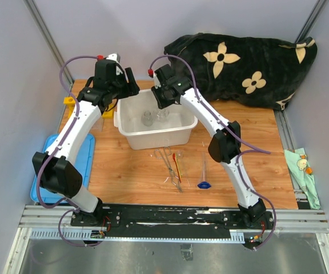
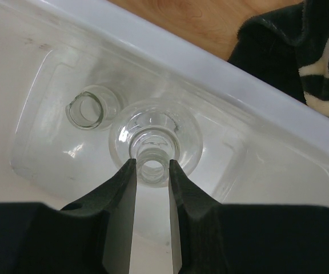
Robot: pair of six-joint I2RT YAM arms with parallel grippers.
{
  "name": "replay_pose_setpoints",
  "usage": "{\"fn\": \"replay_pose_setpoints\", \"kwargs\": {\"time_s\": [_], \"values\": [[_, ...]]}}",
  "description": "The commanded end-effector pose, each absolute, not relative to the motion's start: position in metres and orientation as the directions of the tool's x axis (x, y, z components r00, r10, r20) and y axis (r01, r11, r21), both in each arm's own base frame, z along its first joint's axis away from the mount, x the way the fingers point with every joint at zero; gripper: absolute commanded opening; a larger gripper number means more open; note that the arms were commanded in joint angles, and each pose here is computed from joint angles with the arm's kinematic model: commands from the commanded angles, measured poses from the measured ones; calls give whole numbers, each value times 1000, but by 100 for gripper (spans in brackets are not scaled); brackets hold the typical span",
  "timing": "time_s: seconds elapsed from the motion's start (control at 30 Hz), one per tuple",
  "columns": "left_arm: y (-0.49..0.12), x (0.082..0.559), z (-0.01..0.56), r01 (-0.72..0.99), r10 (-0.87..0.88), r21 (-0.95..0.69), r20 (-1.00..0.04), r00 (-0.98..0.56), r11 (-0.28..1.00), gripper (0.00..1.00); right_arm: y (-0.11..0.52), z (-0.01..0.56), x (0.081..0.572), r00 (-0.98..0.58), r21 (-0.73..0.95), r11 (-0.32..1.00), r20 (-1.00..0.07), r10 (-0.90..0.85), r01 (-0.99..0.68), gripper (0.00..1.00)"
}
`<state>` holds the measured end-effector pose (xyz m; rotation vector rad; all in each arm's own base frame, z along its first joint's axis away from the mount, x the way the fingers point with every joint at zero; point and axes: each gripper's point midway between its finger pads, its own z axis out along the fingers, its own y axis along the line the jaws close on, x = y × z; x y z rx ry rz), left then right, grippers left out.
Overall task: Organize the chemistry lab equipment
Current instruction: Place the chemistry item in the storage box.
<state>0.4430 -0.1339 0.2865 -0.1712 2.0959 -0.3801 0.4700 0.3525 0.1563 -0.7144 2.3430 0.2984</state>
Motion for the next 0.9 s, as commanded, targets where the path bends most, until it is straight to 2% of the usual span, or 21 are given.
{"fn": "replay_pose_setpoints", "kwargs": {"time_s": [0.0,0.67,0.73,0.87], "values": [[-125,439,302,29,-271,-325,-831,-486,945,70,364,148,473,-607,-8,818,-666,-434,-576,0],[-121,437,299,13,-264,-310,-831,-489,951,70,359,118,479,-644,-19,837,-629,-436,-548,1],[-121,437,299,13,-266,-311,-831,-489,950,70,359,118,478,-646,-12,834,-627,-435,-551,4],[-122,438,298,16,-264,-312,-829,-492,950,72,358,123,477,-643,-7,832,-632,-433,-554,18]]}}
